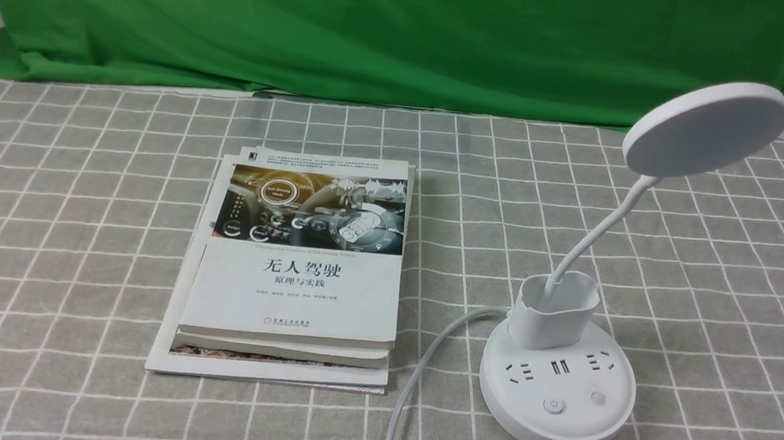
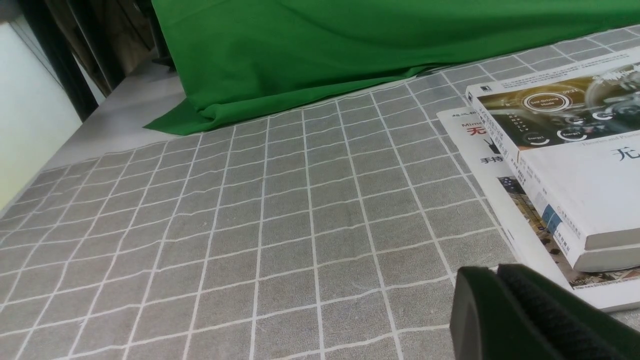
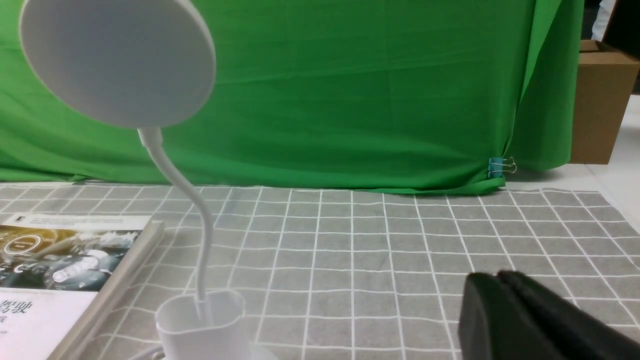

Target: Turn off the desk lamp on the grey coffee tablecloth by hand.

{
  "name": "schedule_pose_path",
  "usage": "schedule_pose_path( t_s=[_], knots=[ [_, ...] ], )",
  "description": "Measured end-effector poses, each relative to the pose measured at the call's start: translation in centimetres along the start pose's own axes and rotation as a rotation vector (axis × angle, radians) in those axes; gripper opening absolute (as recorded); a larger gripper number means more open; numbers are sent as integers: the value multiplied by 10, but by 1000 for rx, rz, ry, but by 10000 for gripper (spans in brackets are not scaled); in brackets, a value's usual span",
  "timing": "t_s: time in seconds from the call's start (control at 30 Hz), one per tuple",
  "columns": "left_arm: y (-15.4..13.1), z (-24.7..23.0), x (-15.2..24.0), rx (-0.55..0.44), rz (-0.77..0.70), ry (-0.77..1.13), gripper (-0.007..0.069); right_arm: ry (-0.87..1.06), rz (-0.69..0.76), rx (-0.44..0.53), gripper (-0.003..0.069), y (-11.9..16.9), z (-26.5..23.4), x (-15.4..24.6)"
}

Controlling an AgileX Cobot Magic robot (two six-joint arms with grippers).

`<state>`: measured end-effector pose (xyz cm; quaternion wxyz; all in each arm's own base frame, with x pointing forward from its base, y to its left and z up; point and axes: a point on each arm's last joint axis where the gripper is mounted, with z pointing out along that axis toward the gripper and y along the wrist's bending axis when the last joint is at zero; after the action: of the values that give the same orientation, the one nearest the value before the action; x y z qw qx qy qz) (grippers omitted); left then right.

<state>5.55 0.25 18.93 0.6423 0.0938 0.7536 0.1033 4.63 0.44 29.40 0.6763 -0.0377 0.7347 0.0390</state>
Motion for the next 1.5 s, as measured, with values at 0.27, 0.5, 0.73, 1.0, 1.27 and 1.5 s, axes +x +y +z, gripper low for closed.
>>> schedule_pose_path(
  t_s=[0.27, 0.5, 0.73, 1.0, 1.27, 1.5],
  knots=[
    [0, 0, 0, 0, 1, 0, 20, 0, 0, 1, 36, 0, 0, 0],
    [0, 0, 0, 0, 0, 0, 20, -3, 6, 65, 38, -3, -1, 0],
    [0, 0, 0, 0, 0, 0, 20, -41, -44, 133, 38, -7, 9, 22],
    [0, 0, 0, 1, 0, 2, 20, 27, -126, 178, 46, -10, 17, 96],
    [0, 0, 0, 0, 0, 1, 20, 95, 14, 194, 46, -11, 17, 105],
    [0, 0, 0, 1, 0, 3, 20, 95, 32, 195, 46, -11, 17, 106]
  ],
)
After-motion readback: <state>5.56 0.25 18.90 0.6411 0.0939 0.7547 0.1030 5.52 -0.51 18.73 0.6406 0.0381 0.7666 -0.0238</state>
